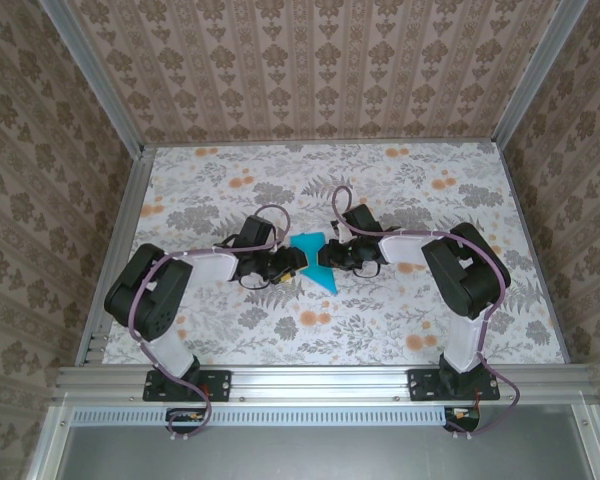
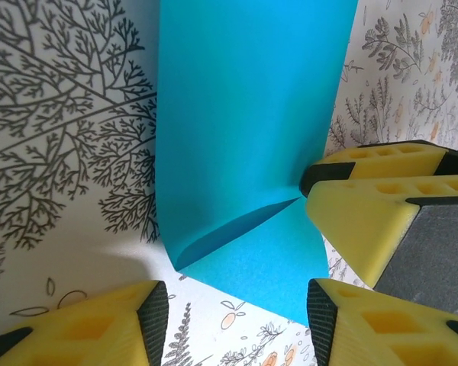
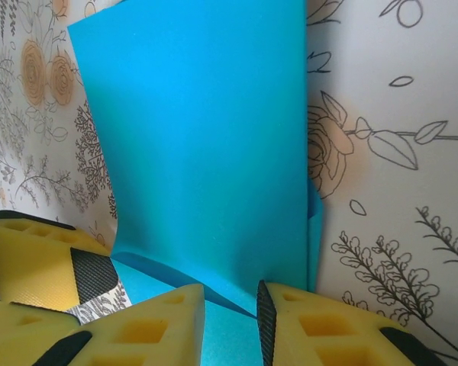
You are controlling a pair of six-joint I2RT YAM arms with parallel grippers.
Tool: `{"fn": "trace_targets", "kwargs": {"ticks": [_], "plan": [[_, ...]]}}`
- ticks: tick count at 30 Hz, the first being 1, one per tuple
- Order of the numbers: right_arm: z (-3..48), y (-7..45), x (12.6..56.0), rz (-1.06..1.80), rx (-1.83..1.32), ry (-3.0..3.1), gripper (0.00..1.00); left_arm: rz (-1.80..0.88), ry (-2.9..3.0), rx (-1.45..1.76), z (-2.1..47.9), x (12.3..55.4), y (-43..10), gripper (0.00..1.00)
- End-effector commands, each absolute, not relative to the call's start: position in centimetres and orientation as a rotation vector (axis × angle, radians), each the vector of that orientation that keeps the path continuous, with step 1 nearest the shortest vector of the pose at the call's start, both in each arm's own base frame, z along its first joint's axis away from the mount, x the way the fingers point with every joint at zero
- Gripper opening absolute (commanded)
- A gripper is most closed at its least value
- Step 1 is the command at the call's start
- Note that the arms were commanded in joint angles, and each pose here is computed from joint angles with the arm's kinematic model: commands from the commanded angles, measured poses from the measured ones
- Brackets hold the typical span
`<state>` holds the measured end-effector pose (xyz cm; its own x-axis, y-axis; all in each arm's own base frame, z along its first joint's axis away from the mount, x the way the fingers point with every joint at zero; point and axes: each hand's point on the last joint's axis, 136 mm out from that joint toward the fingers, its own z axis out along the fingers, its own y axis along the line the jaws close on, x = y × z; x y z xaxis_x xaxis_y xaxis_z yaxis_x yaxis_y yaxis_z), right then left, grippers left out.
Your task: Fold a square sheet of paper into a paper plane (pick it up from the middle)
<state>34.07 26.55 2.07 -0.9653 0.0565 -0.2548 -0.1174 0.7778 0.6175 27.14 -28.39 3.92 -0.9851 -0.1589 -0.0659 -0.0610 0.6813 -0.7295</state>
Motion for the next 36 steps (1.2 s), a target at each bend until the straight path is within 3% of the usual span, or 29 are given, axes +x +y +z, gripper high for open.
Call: {"fn": "trace_targets", "kwargs": {"ticks": [1, 12, 20, 27, 36], "plan": [[0.0, 25.2, 33.5, 0.945, 0.045, 2.764, 0.28, -1.26, 2.738, -0.177, 4.7, 27.6, -29.6, 0.53], [0.5, 25.5, 33.5, 1.06, 0.072, 2.71, 0.29, -1.327, 2.695, -0.255, 4.9, 28.9, -30.6, 0.51], [0.5, 25.3, 33.3, 1.068, 0.05, 2.699, 0.3, -1.332, 2.677, -0.242, 5.3, 29.4, -31.0, 0.33], [2.7, 24.9, 33.9, 1.01, -0.078, 2.625, 0.4, -1.204, 2.755, -0.21, 4.4, 28.9, -30.5, 0.1], [7.3, 23.4, 33.2, 0.77, -0.329, 2.376, 0.57, -1.068, 2.802, -0.206, 5.2, 28.5, -30.1, 0.06]]}}
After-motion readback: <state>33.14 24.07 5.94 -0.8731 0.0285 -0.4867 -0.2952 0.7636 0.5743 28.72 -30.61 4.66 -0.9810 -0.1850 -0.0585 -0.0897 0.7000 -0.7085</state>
